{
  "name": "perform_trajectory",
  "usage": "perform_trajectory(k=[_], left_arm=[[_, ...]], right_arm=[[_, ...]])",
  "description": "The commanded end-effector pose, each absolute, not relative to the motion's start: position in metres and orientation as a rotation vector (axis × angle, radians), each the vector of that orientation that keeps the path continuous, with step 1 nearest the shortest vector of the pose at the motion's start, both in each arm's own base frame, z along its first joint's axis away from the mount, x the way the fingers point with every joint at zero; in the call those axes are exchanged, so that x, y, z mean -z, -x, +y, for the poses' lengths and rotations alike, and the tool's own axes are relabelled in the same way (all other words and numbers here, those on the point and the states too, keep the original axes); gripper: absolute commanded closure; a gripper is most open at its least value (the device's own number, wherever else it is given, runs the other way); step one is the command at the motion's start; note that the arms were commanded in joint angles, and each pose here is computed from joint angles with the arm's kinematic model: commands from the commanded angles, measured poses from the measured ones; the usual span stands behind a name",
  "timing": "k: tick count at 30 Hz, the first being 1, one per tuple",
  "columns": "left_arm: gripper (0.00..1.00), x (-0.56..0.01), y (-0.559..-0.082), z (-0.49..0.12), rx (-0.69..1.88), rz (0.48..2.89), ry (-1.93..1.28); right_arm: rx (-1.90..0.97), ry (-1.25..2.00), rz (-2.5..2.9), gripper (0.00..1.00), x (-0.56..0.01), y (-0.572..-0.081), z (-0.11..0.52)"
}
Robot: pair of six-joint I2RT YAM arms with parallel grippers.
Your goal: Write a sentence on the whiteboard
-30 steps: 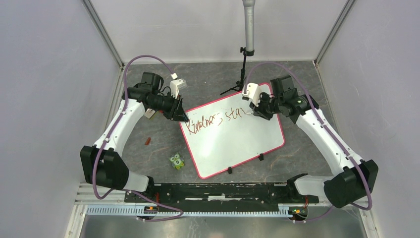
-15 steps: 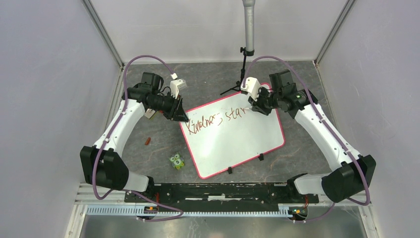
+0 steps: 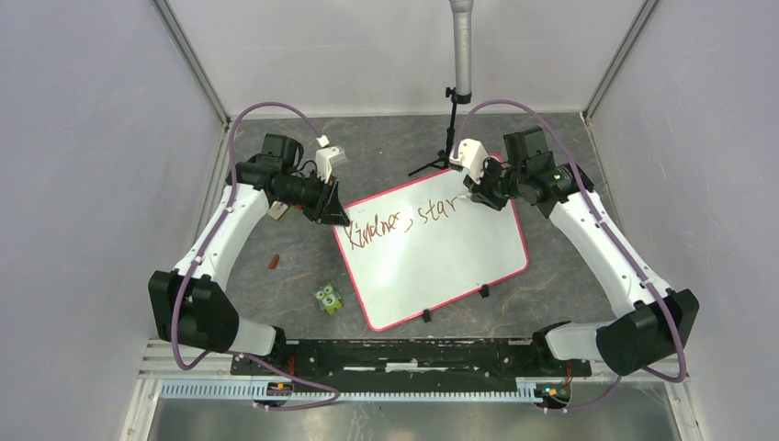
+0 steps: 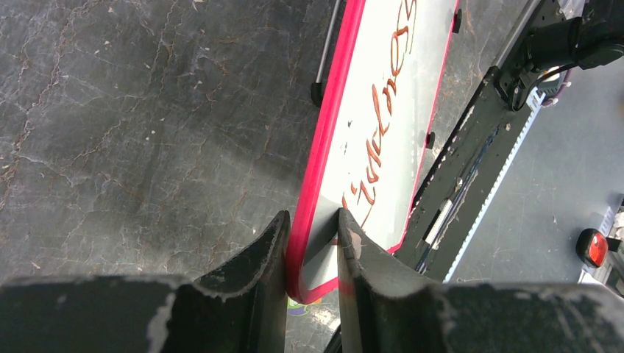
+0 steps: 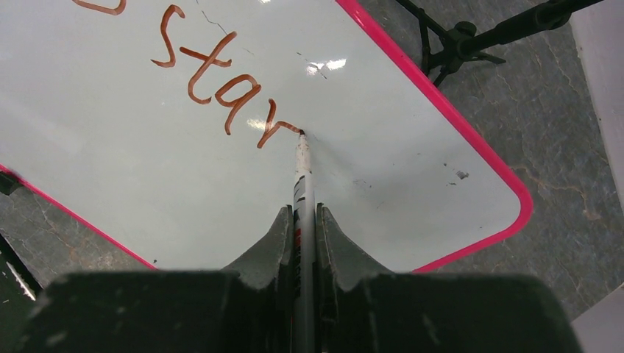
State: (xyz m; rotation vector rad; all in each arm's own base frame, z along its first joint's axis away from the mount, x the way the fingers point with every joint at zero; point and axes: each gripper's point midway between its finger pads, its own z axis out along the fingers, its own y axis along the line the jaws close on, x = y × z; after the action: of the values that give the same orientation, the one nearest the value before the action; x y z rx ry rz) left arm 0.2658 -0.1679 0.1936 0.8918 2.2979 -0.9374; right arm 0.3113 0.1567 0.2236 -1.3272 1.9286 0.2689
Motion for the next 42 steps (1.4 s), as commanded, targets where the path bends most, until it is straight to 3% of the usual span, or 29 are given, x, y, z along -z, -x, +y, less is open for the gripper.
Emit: perform_trajectory(k=[1,21,42], left_arm=[[0.98,-0.187,-0.272,-0.161,0.833,2.272,-0.951],[0.98,-0.184,-0.272,-0.159,0.824,2.28,-0.954],[0.98,-0.184,-0.272,-0.16,0.834,2.278,-0.956]], right_arm=[[-0.237,1.303,1.84,1.0,-0.258,-0.314,0.157],[-0.164,1.321,1.931,1.0,-0.226,-0.324,0.144],[-0.201,1.293,1.846,1.0,-0.263,-0.323,0.149]])
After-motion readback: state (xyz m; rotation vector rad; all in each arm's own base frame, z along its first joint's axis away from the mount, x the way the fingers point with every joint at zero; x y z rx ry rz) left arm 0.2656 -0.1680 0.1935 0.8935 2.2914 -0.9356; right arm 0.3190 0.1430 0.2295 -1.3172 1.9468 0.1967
